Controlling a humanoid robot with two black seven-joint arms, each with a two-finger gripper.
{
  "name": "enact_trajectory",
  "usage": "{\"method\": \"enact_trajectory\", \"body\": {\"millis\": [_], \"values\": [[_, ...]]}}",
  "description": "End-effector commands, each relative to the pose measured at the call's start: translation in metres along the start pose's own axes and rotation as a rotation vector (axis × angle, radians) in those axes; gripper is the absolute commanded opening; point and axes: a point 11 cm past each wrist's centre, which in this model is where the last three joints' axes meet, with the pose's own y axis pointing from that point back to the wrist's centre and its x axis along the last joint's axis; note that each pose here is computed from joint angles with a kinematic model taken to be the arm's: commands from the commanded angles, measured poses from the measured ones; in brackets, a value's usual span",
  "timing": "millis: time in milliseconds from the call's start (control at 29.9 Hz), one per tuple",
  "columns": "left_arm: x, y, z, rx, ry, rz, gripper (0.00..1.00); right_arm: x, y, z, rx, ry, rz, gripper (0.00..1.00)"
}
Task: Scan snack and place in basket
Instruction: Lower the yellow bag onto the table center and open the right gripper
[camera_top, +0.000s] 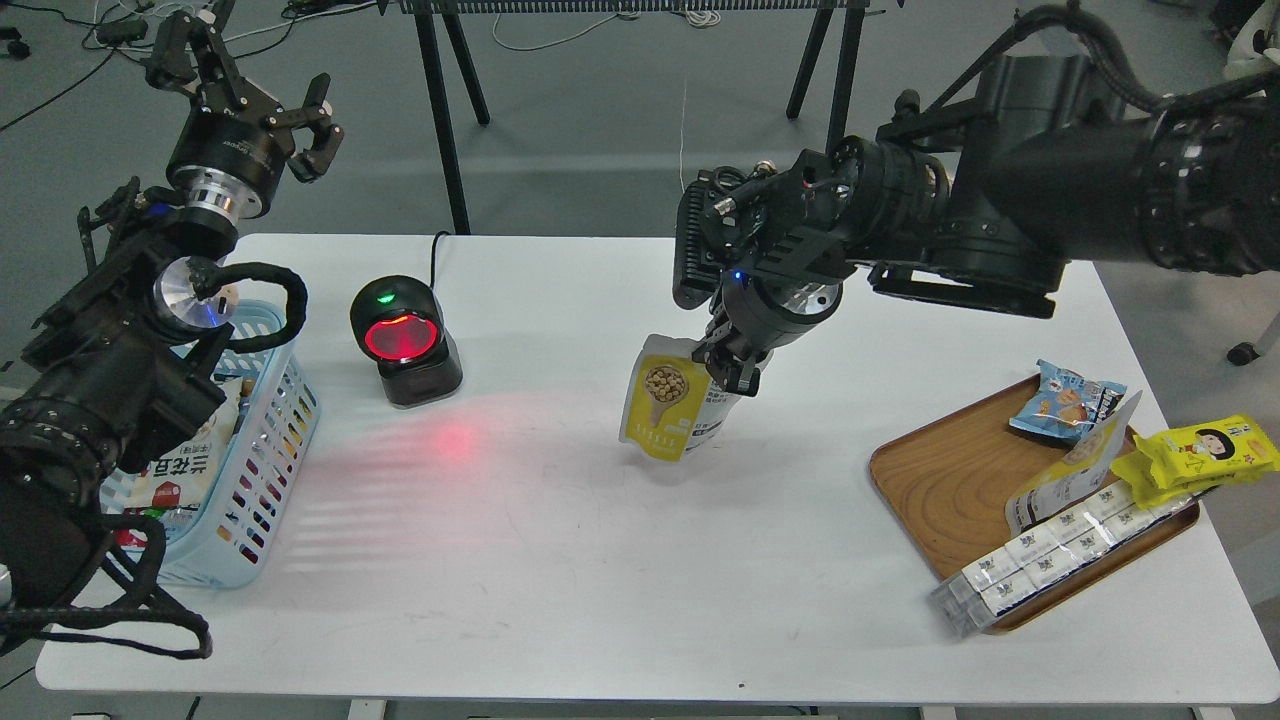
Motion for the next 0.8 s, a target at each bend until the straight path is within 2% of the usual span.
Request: {"method": "enact_trajectory", "body": {"millis": [0, 770], "values": [[0.000, 0.000, 0.000, 0.000, 0.001, -0.001, 1.00, 0.001, 0.000, -0.001, 0.003, -0.008, 0.004, 0.00], [0.001, 0.002, -0.002, 0.002, 0.005, 0.004, 1.00, -0.002, -0.008, -0.025, 0.078, -0.005, -0.003, 0.00]]}}
